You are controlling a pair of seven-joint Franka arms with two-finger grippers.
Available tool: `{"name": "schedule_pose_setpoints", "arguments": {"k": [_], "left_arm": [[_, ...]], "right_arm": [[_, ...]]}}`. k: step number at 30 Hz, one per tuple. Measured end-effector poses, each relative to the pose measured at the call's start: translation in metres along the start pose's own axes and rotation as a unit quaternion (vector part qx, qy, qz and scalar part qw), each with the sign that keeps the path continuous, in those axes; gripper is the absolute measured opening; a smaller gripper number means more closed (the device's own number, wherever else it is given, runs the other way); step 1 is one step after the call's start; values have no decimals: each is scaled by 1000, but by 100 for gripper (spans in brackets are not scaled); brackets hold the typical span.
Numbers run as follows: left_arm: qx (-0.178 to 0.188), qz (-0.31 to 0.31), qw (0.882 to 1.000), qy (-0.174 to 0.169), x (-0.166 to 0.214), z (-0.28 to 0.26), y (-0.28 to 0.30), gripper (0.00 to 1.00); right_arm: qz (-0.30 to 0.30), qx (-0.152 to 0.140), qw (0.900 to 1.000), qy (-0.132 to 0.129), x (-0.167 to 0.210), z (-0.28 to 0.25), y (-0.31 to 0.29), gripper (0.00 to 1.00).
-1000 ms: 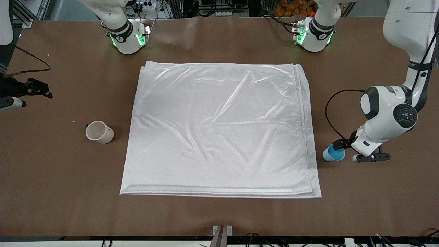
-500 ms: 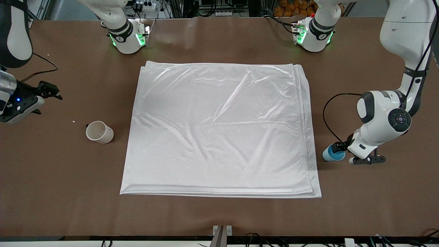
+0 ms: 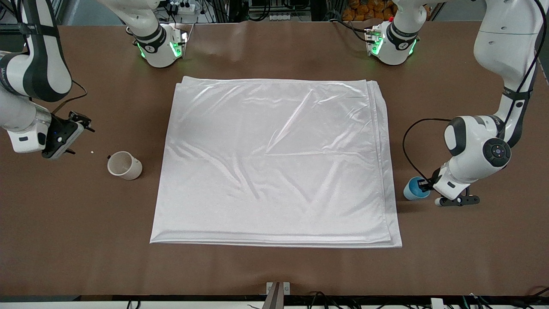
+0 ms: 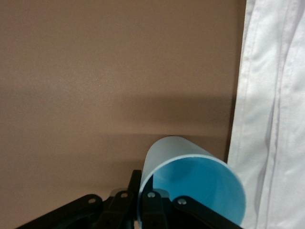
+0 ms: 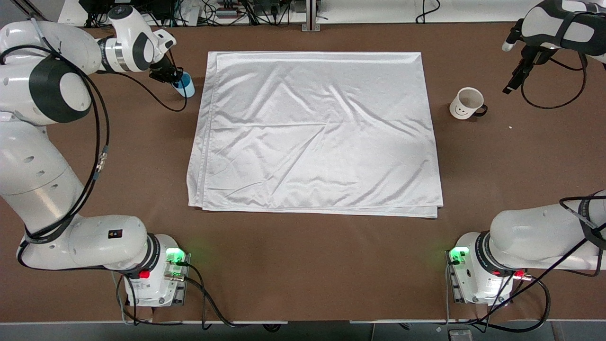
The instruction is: Place blue cup into white mug on cloth
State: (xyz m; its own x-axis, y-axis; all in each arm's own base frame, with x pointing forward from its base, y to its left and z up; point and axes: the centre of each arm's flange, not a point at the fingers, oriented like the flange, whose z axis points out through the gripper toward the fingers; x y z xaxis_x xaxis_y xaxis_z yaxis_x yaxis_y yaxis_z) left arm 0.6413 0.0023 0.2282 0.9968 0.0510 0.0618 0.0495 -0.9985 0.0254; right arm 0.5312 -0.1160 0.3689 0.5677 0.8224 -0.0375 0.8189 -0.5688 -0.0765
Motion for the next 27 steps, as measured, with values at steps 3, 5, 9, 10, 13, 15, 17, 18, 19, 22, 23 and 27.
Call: {"name": "schedule_pose_setpoints", "arguments": {"k": [3,5,9,10,13,15,17,18,19,22,23,27], "left_arm": [[0,1,1000,0,0,0,1,4],[0,1,1000,1,1,-1,1,4],[-1,3,1000,8,4,-10,2,4],[-1,4,1000,8,5,-15,4,4],[-2,8,1000,8,8,-32,10,4],[-3,12,1000,9,10,-48,14,4],[-3,16,1000,10,12,-67,20,4],[-4,18,1000,11,12,-77,22,4],[-3,19,1000,12,13,-87,24,4],[-1,23,1000,9,14,-123,29,4],[0,24,1000,5,14,-135,30,4],[3,27,1000,-11,16,-183,34,4]], "right_arm": [[-21,-1,1000,0,2,14,5,100],[-33,-1,999,0,2,23,7,100],[-53,-4,999,1,4,39,11,100],[-57,-5,998,1,4,43,12,100],[-63,-10,998,2,2,55,12,100],[-62,-10,998,3,-3,65,12,100],[-60,-7,998,2,-9,75,12,100],[-58,-3,998,1,-12,80,11,100],[-56,0,998,0,-15,85,11,100],[-51,9,999,-2,-23,98,12,100],[-50,12,999,-3,-25,103,12,100],[-48,24,999,-6,-29,119,11,100]]}}
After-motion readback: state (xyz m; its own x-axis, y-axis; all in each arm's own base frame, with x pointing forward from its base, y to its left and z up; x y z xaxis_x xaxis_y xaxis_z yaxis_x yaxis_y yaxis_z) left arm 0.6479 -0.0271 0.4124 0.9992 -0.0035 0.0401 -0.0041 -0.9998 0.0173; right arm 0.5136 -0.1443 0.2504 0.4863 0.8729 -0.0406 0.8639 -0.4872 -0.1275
